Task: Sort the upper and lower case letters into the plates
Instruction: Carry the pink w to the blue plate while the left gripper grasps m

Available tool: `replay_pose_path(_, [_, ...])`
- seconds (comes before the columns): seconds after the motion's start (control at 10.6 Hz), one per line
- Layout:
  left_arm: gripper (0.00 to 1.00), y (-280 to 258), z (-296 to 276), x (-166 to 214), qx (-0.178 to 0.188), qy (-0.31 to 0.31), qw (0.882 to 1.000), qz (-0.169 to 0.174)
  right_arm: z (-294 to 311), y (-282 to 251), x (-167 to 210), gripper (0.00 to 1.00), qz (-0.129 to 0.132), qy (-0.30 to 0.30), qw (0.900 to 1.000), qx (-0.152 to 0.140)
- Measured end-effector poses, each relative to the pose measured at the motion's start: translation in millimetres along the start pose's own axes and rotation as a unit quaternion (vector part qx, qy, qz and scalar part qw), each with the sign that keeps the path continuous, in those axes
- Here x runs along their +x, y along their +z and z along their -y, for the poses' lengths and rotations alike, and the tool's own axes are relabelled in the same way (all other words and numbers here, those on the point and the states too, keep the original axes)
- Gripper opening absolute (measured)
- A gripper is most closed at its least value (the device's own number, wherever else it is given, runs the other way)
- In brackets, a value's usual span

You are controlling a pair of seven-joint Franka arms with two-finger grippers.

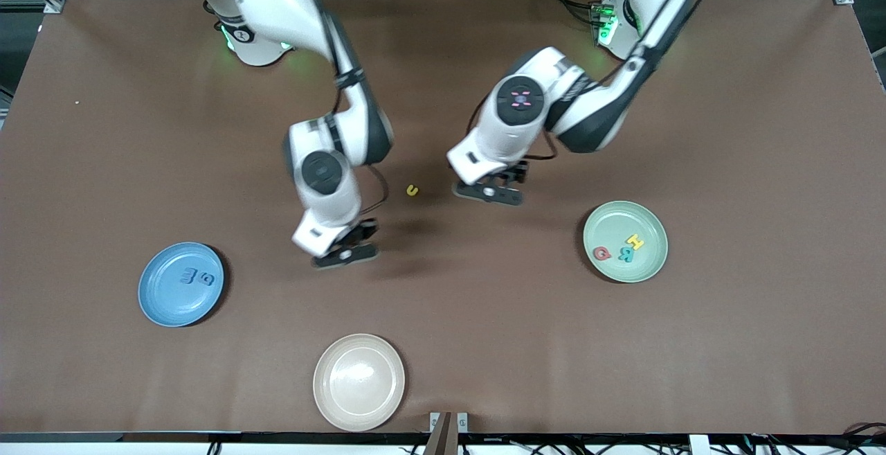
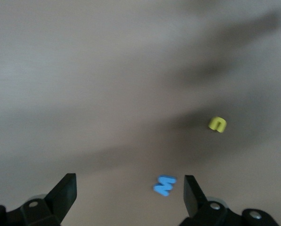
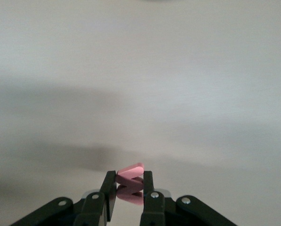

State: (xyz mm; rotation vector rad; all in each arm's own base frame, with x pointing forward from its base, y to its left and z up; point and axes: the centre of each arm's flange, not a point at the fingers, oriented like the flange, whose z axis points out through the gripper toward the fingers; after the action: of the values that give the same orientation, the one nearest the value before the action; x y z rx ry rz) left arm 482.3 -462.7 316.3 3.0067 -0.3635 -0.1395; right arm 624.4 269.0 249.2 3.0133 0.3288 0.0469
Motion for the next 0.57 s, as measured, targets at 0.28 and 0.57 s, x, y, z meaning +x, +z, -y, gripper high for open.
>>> replay_pose_path(0.28, [1.00, 53, -41, -25, 0.014, 0.068, 0.998, 0.004, -146, 18, 10, 0.27, 0.016, -0.012, 1.000, -0.001])
replay_pose_path(0.57, [1.00, 101, -63, -57, 0.010, 0.102, 0.995, 0.015, -261, 31, -3, 0.27, 0.024, -0.045, 0.999, 0.003])
